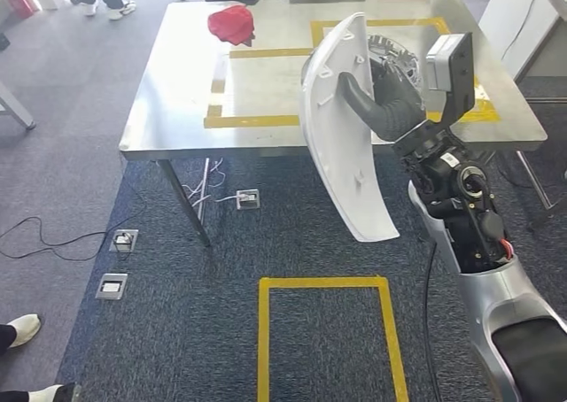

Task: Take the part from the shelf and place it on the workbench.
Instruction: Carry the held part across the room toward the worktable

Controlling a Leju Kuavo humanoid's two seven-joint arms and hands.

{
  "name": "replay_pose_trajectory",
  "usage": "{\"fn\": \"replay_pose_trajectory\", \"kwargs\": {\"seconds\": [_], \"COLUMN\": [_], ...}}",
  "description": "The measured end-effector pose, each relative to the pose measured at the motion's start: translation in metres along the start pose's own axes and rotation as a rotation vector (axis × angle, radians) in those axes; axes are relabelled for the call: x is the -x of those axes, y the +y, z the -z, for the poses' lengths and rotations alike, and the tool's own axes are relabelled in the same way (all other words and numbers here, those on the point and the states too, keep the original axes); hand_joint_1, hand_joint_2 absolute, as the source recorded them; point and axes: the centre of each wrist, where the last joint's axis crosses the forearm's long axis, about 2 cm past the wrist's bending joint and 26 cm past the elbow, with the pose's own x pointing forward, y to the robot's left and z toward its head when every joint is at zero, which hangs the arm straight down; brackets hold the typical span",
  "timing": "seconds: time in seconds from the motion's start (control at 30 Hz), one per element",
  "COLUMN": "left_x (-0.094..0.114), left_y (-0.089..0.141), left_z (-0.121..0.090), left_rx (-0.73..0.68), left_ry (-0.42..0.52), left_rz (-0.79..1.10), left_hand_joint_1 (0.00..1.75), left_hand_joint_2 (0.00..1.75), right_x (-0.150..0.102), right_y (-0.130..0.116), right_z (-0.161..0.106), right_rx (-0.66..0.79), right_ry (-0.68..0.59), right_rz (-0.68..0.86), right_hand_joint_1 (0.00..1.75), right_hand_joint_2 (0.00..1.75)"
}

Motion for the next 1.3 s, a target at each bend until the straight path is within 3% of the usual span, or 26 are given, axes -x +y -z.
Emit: {"fn": "replay_pose_trajectory", "kwargs": {"seconds": [1.3], "left_x": [-0.0048], "left_y": [0.0004], "left_z": [0.0012], "left_rx": [0.000], "left_ry": [0.001], "left_rz": [0.003], "left_hand_joint_1": [0.00], "left_hand_joint_2": [1.75], "right_x": [0.0045], "right_y": [-0.0079], "right_z": [-0.0021], "right_rx": [0.022], "right_ry": [0.005], "right_rz": [-0.016], "right_hand_joint_1": [1.75], "right_hand_joint_2": [1.75]}}
